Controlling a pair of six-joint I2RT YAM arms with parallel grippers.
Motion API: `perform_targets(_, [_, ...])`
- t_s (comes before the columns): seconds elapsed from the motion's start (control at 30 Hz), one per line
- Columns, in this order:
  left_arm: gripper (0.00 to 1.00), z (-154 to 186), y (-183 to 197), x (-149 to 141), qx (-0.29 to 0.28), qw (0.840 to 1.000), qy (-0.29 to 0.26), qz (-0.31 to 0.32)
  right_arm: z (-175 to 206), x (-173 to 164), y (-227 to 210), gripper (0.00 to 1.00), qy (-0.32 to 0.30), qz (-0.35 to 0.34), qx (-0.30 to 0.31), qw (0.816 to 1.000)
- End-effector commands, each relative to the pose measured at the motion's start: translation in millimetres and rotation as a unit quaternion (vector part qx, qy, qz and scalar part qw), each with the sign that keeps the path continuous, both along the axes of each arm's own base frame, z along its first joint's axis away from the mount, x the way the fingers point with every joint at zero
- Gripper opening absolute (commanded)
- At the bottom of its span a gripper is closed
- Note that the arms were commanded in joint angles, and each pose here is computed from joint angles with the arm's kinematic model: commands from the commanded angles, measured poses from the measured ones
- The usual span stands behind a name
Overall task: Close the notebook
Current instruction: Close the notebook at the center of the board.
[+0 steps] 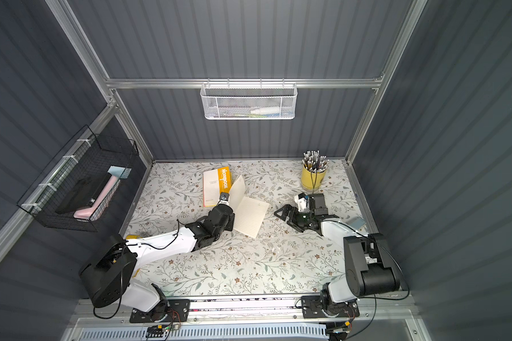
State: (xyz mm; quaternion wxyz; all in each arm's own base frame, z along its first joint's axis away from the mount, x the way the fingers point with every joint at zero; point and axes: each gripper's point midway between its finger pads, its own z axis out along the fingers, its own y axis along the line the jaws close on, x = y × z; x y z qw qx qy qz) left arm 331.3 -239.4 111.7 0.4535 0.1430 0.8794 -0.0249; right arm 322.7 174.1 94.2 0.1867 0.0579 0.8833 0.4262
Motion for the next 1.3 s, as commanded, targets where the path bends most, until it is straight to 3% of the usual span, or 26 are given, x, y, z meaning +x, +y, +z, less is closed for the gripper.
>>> perform_targets(0.0, [0.02,4.7,-21.6,-11.1,0.020,0.997,-0.019,-0.069,14.0,8.5,12.2,0.99,-0.008,0.004,0.004,1.000])
perform_targets(0.3, [0.17,-22.0,-72.1,-40.9,0.100,0.976,-0.004,-0.193,37.5,23.3,31.8,0.99,-0.032,0.024,0.010,0.999])
perform_targets(0.47, [0.29,-44.5,-93.7,-56.9,0.109,0.961,0.035,-0.250,48.5,30.1,37.8,0.99,-0.044,0.028,0.010,0.999])
perform_targets(0.77, [0.31,-66.3,-113.7,-74.4,0.075,0.949,0.074,-0.297,70.0,43.9,64.1,0.99,-0.063,0.046,0.025,0.997])
perform_targets(1.0, [0.30,-78.4,-115.1,-79.7,0.064,0.947,0.088,-0.301,61.0,47.2,94.4,0.99,-0.052,0.064,0.041,0.996])
perform_targets(1.27, [0.32,-43.0,-124.1,-92.4,0.004,0.943,0.087,-0.322,23.1,47.3,112.6,0.99,-0.021,0.073,0.032,0.997])
